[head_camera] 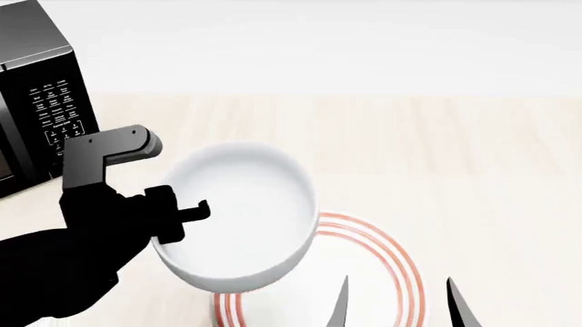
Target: Pick up the white bowl and put it on the plate.
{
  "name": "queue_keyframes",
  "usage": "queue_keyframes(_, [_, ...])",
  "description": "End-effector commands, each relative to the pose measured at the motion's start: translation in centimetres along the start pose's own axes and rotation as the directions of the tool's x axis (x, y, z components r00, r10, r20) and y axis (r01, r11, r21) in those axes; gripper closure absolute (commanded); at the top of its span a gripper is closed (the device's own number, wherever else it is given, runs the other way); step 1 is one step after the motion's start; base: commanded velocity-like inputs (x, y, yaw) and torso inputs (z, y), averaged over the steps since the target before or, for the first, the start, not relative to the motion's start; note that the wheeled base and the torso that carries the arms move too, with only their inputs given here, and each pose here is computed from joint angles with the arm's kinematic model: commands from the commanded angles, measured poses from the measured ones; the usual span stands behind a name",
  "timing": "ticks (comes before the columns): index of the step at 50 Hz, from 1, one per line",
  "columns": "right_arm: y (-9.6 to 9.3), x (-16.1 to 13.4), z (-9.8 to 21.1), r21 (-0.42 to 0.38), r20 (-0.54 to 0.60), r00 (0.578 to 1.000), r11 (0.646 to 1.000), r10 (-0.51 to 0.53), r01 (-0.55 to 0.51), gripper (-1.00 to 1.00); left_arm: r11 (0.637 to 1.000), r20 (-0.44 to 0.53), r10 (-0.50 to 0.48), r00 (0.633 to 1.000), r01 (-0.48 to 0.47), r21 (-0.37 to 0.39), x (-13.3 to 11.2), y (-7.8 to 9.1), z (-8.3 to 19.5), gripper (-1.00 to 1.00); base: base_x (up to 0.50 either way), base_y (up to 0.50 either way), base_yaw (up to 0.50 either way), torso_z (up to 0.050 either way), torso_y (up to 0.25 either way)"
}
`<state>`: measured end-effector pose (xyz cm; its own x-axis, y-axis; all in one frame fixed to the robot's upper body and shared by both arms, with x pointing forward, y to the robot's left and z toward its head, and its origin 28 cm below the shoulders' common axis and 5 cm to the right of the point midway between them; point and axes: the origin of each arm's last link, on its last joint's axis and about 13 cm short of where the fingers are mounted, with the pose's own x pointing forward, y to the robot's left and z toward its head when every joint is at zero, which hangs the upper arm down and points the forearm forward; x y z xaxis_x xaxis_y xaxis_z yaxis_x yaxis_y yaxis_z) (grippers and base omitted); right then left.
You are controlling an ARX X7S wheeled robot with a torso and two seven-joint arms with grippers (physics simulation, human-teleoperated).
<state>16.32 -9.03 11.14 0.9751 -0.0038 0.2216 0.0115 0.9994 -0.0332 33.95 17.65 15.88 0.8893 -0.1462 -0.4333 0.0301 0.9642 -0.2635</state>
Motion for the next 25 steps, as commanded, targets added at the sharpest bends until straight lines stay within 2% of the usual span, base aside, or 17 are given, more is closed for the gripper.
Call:
queue_keyframes(1, [0.0,0.0,-0.1,0.000,-0.002,1.000,1.000,0.000,0.000,-1.00,0.999,0.018,-0.046,0.999,0.046,0.017,0.4,-1.8,0.5,1.00,0.00,0.00,0.00,0.000,0.000])
queue_keyframes(11, [0.0,0.0,-0.3,0.001,-0.013,1.000,1.000,0.002,-0.002,-1.00,0.996,-0.005,-0.084,0.996,0.084,0.015,0.9,-3.1,-0.4,1.00,0.00,0.00,0.00,0.000,0.000])
queue_keyframes(25, [-0.1,0.1,-0.6,0.005,-0.022,1.000,1.000,0.002,-0.002,-1.00,0.990,-0.014,-0.128,0.992,0.129,0.058,1.6,-5.2,-0.3,1.00,0.00,0.00,0.00,0.000,0.001])
